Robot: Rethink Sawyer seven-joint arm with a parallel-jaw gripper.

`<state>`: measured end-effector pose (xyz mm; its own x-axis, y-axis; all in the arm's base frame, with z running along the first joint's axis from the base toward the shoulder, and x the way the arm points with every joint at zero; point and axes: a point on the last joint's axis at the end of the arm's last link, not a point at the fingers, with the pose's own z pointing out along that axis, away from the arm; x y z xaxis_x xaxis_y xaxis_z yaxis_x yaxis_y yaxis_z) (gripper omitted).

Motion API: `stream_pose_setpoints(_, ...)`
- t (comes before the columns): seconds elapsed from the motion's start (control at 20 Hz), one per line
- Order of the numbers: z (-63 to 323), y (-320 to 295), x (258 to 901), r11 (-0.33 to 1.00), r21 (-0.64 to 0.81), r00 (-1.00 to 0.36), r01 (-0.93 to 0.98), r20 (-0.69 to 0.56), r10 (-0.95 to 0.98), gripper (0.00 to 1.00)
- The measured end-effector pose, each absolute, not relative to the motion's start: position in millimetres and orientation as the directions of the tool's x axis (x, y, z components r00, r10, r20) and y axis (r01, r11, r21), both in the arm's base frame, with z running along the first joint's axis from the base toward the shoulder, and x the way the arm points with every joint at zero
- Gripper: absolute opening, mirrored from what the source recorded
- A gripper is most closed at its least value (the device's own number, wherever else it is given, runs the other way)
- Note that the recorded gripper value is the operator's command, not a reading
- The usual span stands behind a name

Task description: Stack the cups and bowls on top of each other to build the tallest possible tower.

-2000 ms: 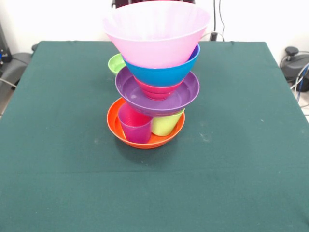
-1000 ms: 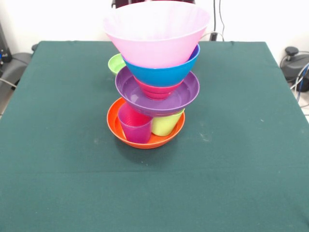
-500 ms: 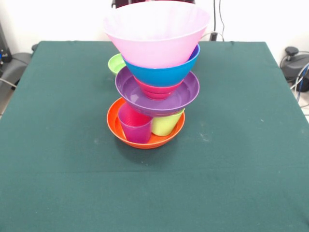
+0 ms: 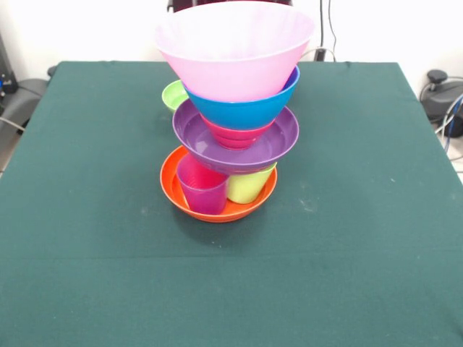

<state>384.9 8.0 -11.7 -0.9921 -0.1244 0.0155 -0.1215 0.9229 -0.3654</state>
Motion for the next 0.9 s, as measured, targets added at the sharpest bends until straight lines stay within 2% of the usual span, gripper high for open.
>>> stream_pose_setpoints(0.9, -48.9, -9.6, 369.3, 0.904, -0.38, -0.98, -0.194, 0.038, -0.194, 1.0)
